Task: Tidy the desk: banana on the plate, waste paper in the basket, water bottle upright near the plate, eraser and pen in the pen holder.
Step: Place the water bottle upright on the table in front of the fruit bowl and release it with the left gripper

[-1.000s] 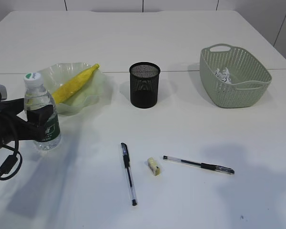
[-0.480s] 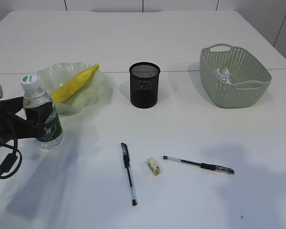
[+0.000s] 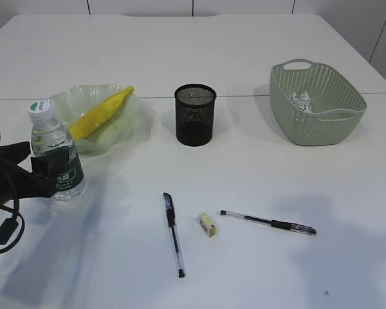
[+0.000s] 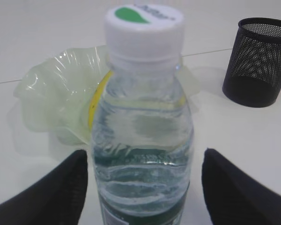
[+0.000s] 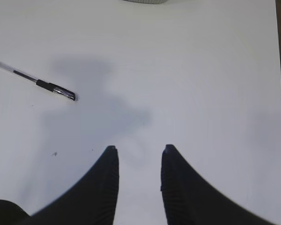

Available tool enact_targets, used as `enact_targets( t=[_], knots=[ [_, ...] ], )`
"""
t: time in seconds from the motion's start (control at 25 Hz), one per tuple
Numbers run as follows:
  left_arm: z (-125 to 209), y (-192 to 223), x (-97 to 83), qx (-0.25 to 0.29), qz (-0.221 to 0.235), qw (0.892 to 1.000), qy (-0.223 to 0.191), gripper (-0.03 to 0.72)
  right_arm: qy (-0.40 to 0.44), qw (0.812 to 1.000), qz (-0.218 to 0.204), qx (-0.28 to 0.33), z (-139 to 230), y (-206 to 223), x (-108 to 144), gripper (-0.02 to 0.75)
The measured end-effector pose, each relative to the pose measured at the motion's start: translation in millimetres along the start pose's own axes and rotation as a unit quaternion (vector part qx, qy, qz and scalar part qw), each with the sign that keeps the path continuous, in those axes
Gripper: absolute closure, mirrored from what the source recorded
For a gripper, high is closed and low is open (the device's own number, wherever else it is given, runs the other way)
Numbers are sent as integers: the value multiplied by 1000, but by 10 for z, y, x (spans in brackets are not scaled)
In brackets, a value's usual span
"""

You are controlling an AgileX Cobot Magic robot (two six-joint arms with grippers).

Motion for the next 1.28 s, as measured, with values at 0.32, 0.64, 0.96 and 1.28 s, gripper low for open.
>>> enact_targets(
  t=[0.32, 0.64, 0.96, 1.28],
  knots=[
    [-271, -64, -7, -39, 2, 998, -39, 127, 1, 1000, 0, 0, 0, 0, 1, 502],
    [-459, -124, -89, -64, 26, 996, -54, 92, 1, 1000, 0, -4, -14, 0, 0, 502],
    [-698, -247, -131, -82, 35, 995, -47, 93, 1, 1000, 0, -4, -14, 0, 0, 499],
    [-939, -408, -134, -100, 33, 994, -39, 94, 1, 1000, 0, -4, -14, 0, 0, 499]
  ],
)
Point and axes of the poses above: a point on each arm's last joint axis where the gripper is mounted, y pointing out along that axis toward the gripper, x along the wrist's bending axis when the last joint is at zero, z = x × y, the point moved 9 cm from there along y, pointing out along that axis toward the gripper, and after that the axes turned 1 degree about y, right-handed, at the moved point
